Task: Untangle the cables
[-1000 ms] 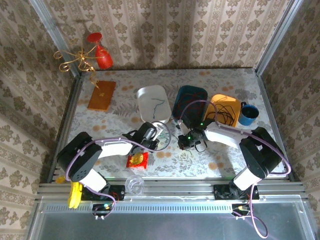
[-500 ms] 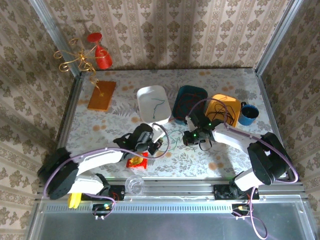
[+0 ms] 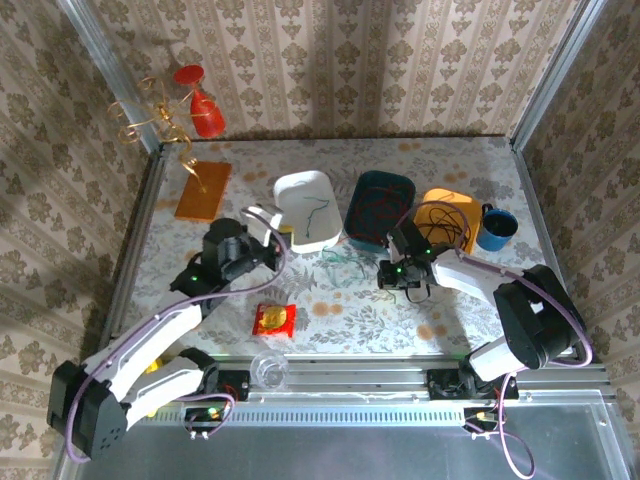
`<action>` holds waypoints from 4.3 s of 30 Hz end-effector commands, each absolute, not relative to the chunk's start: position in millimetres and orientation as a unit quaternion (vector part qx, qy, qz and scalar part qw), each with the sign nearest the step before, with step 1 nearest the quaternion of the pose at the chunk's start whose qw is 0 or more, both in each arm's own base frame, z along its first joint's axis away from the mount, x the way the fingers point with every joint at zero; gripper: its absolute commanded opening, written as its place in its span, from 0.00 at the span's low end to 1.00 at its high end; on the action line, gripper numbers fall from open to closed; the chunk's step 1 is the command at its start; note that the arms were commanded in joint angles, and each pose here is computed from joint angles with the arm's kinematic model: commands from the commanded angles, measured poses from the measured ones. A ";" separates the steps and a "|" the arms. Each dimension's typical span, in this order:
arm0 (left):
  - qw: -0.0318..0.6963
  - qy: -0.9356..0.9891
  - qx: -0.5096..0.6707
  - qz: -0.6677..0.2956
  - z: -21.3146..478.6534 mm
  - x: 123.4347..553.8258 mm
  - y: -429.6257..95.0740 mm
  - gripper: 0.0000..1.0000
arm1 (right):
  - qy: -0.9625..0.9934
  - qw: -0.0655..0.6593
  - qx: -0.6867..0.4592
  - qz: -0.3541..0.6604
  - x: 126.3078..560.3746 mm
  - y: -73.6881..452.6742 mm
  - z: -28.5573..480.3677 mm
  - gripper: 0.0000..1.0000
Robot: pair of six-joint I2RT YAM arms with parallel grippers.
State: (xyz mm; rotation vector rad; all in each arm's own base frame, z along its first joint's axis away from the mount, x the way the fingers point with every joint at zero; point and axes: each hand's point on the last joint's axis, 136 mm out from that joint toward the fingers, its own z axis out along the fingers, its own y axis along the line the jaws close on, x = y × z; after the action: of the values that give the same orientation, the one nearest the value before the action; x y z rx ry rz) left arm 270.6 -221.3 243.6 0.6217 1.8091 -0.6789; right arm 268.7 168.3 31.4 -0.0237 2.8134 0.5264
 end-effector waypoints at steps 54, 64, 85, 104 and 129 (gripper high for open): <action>0.586 0.807 -0.065 -0.006 216.1 306.9 -96.6 0.56 | 0.937 0.193 0.077 0.282 405.1 288.6 131.0 0.00; 0.578 0.814 -0.054 -0.007 213.3 305.7 -102.0 0.56 | 0.949 0.173 0.116 0.238 415.2 282.1 102.9 0.21; 0.517 0.856 -0.009 -0.026 167.4 313.2 -139.4 0.58 | 0.978 0.180 -0.077 0.066 309.1 214.5 100.4 0.47; 0.488 0.873 0.003 -0.015 148.8 311.9 -144.6 0.59 | 0.989 0.092 -0.113 0.011 294.9 207.4 34.2 0.51; 0.486 0.874 0.011 -0.009 149.8 317.8 -147.9 0.59 | 0.982 0.117 -0.124 0.078 270.7 211.1 53.2 0.09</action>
State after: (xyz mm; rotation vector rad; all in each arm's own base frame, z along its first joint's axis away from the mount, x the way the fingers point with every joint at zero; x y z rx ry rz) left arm 316.6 -146.5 147.9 0.0271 2.1170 -0.0244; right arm 270.1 203.4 27.8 -0.3349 2.9281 0.1548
